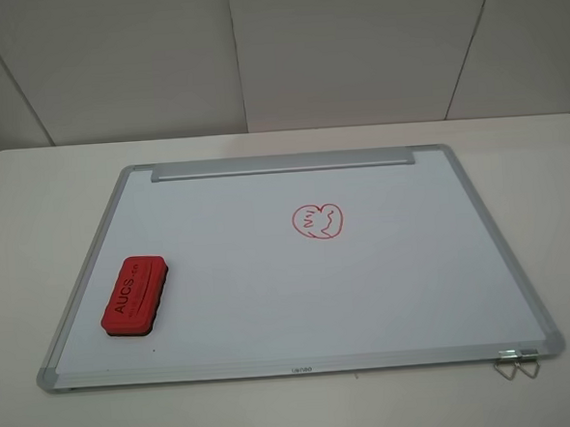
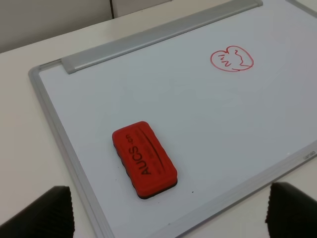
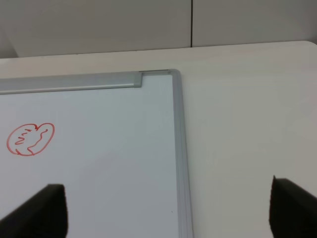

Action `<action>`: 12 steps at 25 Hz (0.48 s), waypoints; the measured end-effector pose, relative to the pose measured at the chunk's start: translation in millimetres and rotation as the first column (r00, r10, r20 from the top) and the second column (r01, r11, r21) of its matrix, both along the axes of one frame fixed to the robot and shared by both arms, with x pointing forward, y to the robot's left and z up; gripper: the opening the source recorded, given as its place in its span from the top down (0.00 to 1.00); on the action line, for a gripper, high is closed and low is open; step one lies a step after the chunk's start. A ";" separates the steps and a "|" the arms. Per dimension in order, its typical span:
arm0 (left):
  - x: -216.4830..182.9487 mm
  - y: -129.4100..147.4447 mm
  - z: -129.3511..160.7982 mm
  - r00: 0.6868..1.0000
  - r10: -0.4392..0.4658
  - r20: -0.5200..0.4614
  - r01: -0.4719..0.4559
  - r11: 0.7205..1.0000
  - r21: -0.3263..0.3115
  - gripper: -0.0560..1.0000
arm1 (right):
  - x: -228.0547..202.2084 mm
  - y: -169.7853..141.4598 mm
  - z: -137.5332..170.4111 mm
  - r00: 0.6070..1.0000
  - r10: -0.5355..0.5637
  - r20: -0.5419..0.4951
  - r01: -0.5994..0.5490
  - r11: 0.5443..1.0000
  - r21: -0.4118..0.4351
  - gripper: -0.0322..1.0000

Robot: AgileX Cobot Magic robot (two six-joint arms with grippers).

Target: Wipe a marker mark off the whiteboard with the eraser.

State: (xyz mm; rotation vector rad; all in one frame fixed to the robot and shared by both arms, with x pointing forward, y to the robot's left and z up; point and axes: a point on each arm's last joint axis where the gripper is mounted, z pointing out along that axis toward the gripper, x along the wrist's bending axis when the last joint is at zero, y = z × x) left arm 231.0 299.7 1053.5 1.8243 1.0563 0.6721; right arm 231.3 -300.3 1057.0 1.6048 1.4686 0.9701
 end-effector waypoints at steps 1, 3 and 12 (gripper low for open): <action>0.0 0.0 0.0 1.000 0.000 0.000 0.000 1.000 0.000 0.21 | 0.0 0.0 0.0 1.000 0.000 0.000 0.000 1.000 0.000 0.27; 0.0 0.0 0.0 1.000 0.000 0.000 0.000 1.000 0.000 0.21 | 0.0 0.0 0.0 1.000 0.000 0.000 0.000 1.000 0.000 0.27; 0.3 -1.7 0.0 0.975 0.221 0.000 -0.221 0.975 0.000 0.21 | 0.0 0.0 0.0 1.000 0.000 0.000 0.000 1.000 0.000 0.27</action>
